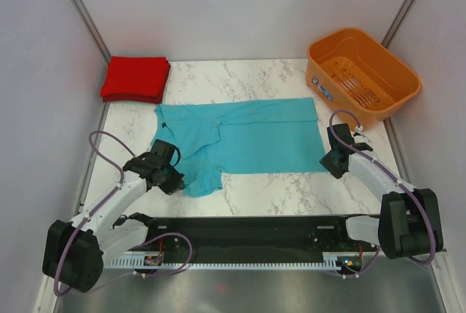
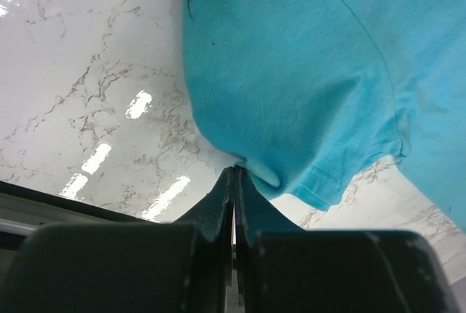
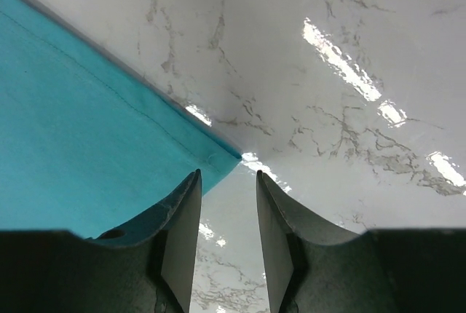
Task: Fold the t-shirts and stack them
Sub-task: Fold the tshirt
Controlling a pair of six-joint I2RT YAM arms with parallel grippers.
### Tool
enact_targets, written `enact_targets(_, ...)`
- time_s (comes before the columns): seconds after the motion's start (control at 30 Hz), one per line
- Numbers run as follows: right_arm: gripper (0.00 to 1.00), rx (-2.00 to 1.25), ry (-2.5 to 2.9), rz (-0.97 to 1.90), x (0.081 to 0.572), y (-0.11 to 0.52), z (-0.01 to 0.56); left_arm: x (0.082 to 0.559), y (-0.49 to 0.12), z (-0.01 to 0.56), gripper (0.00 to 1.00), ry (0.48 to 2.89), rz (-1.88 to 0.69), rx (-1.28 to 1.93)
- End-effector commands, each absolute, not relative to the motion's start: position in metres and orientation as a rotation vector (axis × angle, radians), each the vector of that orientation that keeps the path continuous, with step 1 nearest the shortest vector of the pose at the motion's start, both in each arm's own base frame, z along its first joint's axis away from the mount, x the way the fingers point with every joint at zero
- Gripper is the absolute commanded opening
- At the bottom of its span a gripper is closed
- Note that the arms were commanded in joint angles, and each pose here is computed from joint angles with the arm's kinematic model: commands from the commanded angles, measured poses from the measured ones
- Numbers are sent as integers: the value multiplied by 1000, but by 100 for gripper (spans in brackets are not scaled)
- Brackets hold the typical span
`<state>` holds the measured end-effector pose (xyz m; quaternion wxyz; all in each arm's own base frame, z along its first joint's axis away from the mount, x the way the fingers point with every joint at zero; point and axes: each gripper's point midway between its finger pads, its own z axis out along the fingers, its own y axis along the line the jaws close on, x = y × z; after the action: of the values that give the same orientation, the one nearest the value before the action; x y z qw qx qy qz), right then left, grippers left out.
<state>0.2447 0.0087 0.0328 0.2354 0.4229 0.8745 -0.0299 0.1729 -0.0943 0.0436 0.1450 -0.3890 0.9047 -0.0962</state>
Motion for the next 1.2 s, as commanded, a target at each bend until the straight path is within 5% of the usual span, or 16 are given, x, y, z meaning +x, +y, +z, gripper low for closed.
enact_targets(0.0,44,1200,2338,-113,246,0,30,189,-94,61,2,2545,-307,-1049)
enact_targets(0.4,40,1209,2314,-120,244,-2,14,190,-93,68,2,2515,-323,-1040)
enact_targets(0.77,0,1183,2338,-186,239,-9,6,199,-88,83,2,2476,-307,-988)
enact_targets(1.17,0,973,2257,-32,268,0,53,219,-81,111,2,2394,-270,-932)
